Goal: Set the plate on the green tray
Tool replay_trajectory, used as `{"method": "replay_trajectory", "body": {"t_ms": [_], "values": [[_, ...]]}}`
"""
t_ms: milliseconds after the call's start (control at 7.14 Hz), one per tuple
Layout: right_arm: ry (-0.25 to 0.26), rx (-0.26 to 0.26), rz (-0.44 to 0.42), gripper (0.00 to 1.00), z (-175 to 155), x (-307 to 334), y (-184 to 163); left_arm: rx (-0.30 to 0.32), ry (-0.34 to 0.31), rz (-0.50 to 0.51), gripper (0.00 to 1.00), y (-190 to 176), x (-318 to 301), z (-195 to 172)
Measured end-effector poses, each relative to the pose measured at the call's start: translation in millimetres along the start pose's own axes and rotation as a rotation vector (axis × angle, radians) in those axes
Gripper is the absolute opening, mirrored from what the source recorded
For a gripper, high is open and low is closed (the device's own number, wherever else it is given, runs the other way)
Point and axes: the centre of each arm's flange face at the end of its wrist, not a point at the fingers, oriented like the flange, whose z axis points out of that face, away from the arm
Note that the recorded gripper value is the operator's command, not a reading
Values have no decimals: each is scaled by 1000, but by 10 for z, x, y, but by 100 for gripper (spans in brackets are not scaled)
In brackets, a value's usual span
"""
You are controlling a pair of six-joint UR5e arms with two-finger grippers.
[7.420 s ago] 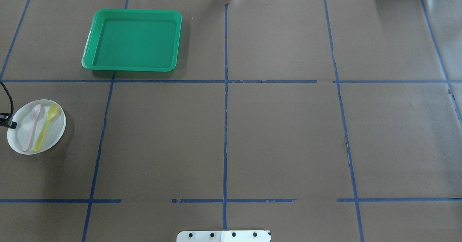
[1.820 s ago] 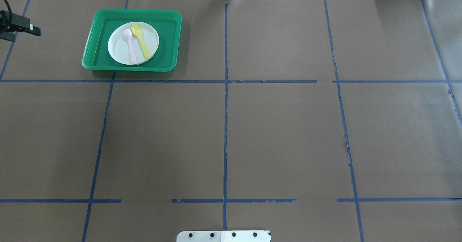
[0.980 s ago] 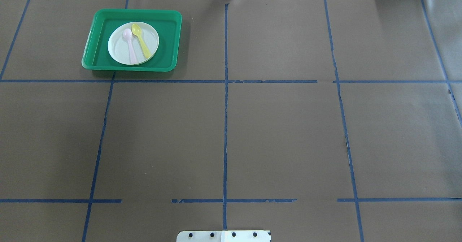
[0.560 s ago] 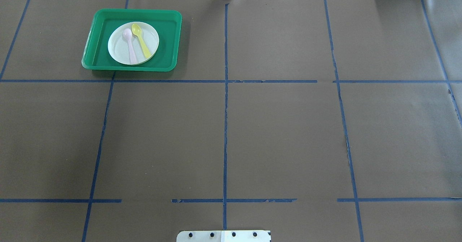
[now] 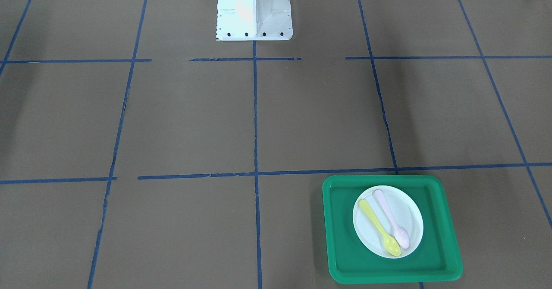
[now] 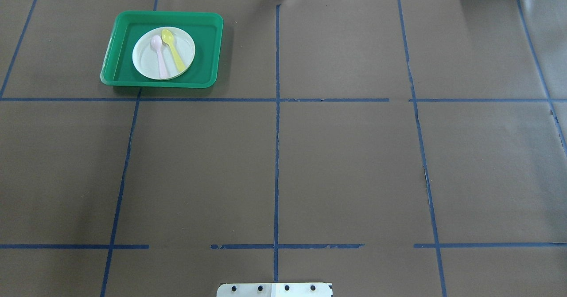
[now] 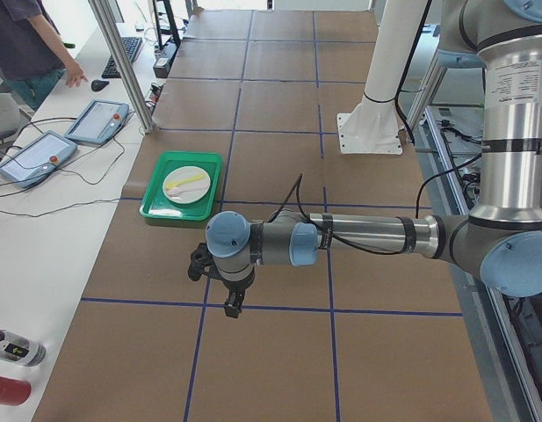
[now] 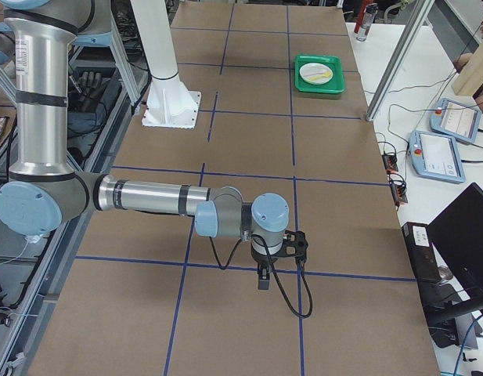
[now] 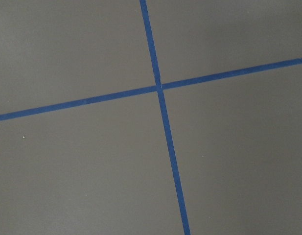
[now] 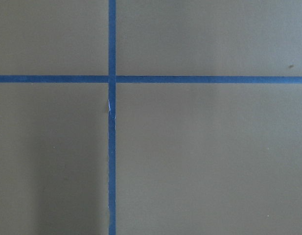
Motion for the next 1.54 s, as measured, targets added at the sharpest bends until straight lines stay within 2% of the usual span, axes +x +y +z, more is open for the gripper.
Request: {"method": "replay_trajectory", "body": {"t_ms": [420,840,1540], "values": [[0,1,0,100,-5,-4,-1,-8,-22,-21,100,23,-49,28],[0,1,0,100,-5,-4,-1,2,-51,-114,100,8,-63,14],[0,1,0,100,-4,-3,-1,13,-50,-115,100,-17,-46,-3]]}}
